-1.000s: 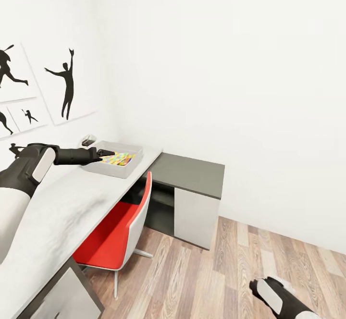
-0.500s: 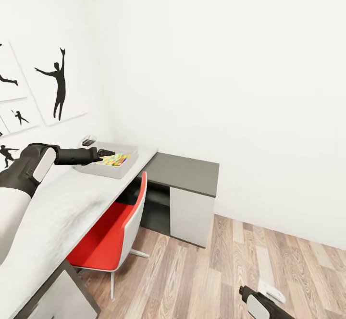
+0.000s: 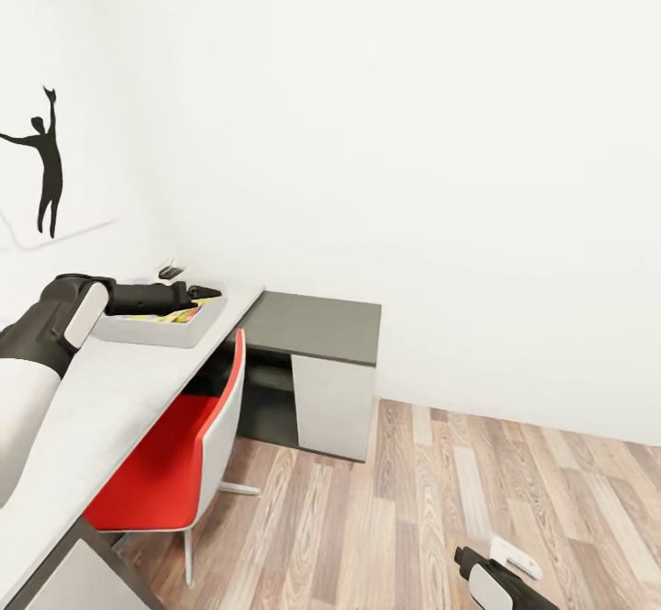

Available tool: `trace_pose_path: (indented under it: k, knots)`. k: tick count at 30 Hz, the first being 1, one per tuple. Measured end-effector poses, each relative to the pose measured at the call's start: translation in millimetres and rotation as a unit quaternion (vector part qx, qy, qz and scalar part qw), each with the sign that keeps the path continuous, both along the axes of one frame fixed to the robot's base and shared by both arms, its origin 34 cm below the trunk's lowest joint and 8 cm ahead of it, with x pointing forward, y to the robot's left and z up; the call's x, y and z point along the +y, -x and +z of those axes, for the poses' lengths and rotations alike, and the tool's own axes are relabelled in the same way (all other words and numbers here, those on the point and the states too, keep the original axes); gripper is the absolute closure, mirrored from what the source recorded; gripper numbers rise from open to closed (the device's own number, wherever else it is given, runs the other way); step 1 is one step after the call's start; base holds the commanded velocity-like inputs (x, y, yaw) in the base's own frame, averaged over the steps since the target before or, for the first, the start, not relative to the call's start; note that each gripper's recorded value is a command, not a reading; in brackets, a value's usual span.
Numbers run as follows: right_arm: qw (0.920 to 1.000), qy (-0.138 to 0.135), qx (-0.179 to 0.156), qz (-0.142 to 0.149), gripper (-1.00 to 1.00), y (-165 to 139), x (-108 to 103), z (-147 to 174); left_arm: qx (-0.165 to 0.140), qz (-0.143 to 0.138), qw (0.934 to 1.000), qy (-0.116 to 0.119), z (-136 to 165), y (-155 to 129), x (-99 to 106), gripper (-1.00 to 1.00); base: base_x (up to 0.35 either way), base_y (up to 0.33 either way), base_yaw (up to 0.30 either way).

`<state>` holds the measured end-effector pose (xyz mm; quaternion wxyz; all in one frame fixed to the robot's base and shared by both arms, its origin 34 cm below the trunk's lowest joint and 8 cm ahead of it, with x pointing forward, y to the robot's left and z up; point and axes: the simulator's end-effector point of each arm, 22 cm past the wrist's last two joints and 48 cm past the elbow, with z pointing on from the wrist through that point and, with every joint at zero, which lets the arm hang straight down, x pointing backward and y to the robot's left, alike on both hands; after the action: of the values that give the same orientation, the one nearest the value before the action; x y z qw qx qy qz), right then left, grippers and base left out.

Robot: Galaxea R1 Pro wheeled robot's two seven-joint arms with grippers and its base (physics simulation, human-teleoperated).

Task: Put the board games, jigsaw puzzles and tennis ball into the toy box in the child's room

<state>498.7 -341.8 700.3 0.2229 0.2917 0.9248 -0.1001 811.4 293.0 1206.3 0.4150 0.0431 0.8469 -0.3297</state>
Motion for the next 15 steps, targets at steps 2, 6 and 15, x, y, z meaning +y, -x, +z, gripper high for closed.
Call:
trace_pose_path:
  k: [2,6,15]
  knots:
    - [1.0000,0.000,0.000,0.000,-1.00,0.2,0.4,-0.4,0.000,0.000,1.0000,0.001,-0.4,-0.3,-0.5,-1.00,-0.002,0.000,-0.276]
    - [1.0000,0.000,0.001,0.000,-1.00,0.7,0.6,-1.0,0.001,-0.001,1.0000,0.001,-1.5,-0.7,-2.5,-1.00,-0.001,0.000,-0.276]
    - [0.9999,0.002,0.012,-0.001,-1.00,10.5,-1.8,-6.4,0.003,-0.009,0.9999,0.006,-4.3,-2.0,-14.3,-1.00,0.000,0.000,-0.276]
